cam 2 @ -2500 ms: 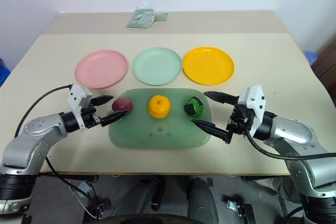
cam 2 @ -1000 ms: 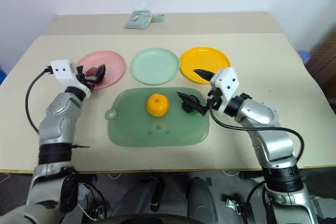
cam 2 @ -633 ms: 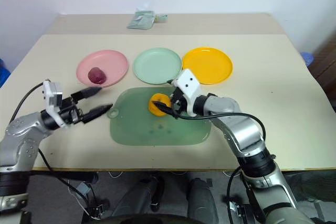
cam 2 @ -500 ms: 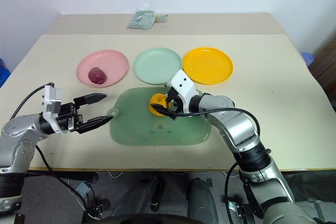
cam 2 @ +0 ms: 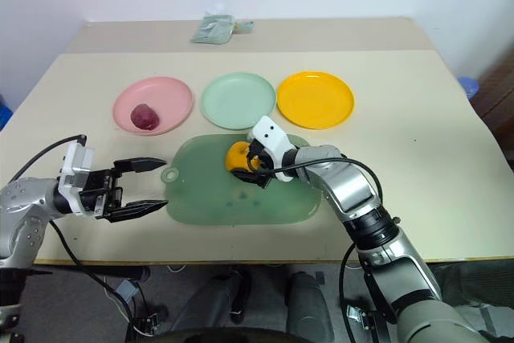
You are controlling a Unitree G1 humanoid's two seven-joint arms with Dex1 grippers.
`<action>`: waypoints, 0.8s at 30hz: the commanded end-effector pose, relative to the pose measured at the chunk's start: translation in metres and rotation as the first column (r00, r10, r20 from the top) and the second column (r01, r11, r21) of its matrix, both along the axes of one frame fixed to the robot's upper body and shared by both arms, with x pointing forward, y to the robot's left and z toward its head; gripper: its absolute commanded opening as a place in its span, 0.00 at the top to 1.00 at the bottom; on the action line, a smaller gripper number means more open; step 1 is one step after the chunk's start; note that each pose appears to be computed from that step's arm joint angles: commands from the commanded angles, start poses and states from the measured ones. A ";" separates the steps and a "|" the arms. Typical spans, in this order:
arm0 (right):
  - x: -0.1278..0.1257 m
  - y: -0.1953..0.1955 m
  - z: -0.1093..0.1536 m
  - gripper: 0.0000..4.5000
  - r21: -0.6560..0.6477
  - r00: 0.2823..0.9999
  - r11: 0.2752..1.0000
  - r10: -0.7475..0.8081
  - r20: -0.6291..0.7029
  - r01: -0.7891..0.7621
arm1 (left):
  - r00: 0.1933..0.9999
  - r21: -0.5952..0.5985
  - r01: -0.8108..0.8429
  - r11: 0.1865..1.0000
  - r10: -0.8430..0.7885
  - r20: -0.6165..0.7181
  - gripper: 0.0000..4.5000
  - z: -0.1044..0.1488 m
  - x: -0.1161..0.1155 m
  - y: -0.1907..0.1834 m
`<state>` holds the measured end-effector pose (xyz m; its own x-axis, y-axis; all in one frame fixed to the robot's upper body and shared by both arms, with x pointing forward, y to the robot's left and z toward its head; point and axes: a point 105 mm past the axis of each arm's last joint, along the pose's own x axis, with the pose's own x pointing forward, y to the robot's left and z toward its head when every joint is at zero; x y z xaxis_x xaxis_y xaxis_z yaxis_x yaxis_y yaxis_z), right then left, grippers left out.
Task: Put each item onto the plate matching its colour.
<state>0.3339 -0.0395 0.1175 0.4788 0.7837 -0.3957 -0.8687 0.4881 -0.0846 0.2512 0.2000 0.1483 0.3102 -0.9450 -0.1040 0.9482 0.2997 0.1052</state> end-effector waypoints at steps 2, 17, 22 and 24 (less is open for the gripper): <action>0.005 0.010 0.019 0.26 0.044 0.998 0.999 0.013 0.067 -0.016 | 0.998 -0.003 -0.025 1.000 0.025 0.050 0.00 0.008 -0.001 0.000; 0.085 -0.051 0.123 0.28 0.279 0.888 0.914 -0.369 0.274 0.294 | 0.949 -0.124 -0.303 0.945 0.311 0.058 0.00 0.001 0.028 -0.031; 0.122 -0.081 0.115 0.28 0.293 0.826 0.865 -0.485 0.287 0.406 | 0.927 -0.123 -0.357 0.926 0.367 0.074 0.00 0.007 0.035 -0.033; 0.131 -0.089 0.105 0.28 0.292 0.810 0.851 -0.513 0.282 0.437 | 0.922 -0.125 -0.369 0.921 0.380 0.078 0.00 0.009 0.036 -0.032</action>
